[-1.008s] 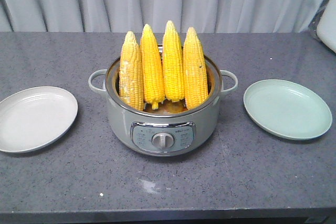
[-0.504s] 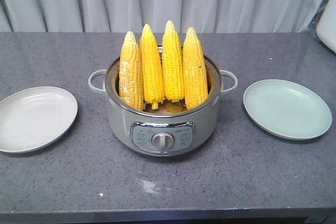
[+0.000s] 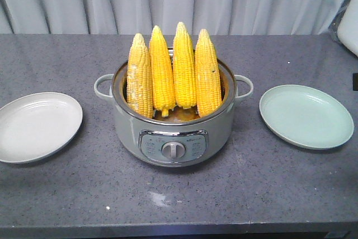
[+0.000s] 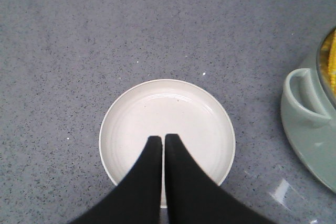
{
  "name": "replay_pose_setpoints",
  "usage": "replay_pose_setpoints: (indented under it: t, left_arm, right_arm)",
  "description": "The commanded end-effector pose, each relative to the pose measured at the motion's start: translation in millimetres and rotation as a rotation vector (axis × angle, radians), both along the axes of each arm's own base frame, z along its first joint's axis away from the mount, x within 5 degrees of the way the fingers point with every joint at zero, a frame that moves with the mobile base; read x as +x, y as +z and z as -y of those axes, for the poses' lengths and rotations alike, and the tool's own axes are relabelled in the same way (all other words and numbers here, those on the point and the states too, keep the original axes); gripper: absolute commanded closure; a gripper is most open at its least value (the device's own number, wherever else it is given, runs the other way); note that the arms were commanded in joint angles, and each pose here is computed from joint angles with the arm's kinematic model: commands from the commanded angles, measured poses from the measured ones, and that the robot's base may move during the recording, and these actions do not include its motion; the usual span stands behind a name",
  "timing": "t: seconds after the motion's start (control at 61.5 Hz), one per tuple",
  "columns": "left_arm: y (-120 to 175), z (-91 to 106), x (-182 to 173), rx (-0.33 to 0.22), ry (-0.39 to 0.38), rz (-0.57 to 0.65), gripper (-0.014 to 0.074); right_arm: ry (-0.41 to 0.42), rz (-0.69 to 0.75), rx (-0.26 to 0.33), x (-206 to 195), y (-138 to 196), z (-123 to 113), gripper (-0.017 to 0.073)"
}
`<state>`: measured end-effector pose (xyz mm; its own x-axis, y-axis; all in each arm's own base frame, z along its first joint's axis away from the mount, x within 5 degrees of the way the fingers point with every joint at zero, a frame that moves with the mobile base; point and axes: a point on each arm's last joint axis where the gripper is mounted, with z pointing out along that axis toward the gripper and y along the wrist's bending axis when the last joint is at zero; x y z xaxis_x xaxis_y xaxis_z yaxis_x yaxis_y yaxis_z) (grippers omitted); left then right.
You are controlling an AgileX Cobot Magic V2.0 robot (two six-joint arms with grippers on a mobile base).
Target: Distribute corn equally
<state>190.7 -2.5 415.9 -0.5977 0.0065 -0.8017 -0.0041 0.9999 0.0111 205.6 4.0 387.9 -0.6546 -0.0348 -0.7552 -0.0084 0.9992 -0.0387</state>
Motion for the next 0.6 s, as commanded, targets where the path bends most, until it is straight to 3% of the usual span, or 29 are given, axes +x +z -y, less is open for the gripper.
replay_pose_setpoints:
  t: [0.0, 0.358, 0.504, 0.585]
  left_arm:
    - [12.2, 0.8, 10.8, -0.017, 0.002, 0.085, 0.06]
    - [8.1, 0.9, 17.3, -0.016, 0.001, 0.066, 0.0586]
    - [7.9, 0.9, 17.1, -0.015, 0.001, 0.064, 0.0505]
    - [7.9, 0.9, 17.1, -0.015, 0.001, 0.063, 0.0416]
  right_arm:
    - [0.003, 0.064, -0.011, 9.9, 10.6, 0.4, 0.0569]
    - [0.002, 0.022, -0.013, 18.5, 2.4, 0.1, 0.0536]
    - [0.002, 0.013, -0.01, 18.0, 1.7, 0.0, 0.04]
    - [0.001, -0.003, -0.01, 17.1, 0.7, 0.1, 0.0288]
